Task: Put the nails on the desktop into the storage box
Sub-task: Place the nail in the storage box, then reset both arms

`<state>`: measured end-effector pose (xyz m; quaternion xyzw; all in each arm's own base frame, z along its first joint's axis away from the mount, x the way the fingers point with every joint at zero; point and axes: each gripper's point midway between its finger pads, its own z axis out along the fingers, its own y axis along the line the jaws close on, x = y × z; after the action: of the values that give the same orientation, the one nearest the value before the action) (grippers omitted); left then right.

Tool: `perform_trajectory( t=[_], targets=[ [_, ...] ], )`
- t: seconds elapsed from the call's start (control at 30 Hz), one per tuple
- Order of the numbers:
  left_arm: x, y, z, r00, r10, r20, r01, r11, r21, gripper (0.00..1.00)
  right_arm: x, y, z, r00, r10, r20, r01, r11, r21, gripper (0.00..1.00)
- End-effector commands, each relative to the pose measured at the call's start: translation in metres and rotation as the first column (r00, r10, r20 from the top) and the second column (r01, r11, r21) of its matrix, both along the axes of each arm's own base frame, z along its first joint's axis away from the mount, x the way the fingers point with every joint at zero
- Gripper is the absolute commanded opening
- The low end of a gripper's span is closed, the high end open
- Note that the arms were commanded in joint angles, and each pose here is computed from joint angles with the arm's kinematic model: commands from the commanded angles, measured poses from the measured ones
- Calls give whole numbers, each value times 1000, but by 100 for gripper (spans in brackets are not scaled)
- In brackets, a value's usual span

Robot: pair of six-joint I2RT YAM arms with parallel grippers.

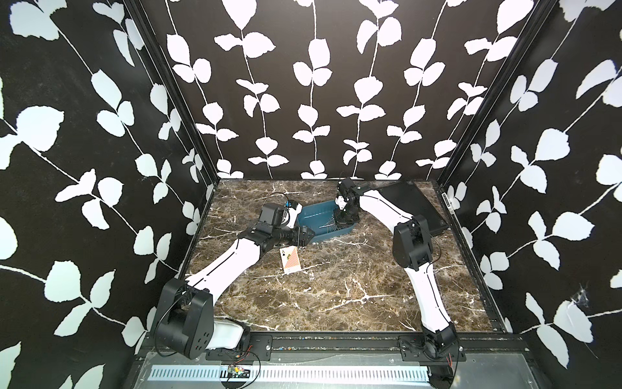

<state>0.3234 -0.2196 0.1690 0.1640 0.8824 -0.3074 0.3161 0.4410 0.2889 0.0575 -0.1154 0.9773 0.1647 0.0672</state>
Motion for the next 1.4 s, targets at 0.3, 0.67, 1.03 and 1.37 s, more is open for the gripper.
perform_trajectory(
  t=[0.3,0.67,1.03,1.37],
  targets=[
    [3,18,27,996,54,69,-58,997,48,75,-2,-6,92,986,-4,164,-3,999,46,28],
    [7,85,61,945,280,169,-301,947,112,80,-12,-42,230,792,-106,601,-30,977,212,35],
    [1,135,71,860,425,283,-482,859,174,87,-59,-176,224,568,-204,797,162,978,135,37],
    [7,166,38,816,455,357,-561,771,301,86,-113,-269,158,472,-251,845,413,910,40,50]
  ],
)
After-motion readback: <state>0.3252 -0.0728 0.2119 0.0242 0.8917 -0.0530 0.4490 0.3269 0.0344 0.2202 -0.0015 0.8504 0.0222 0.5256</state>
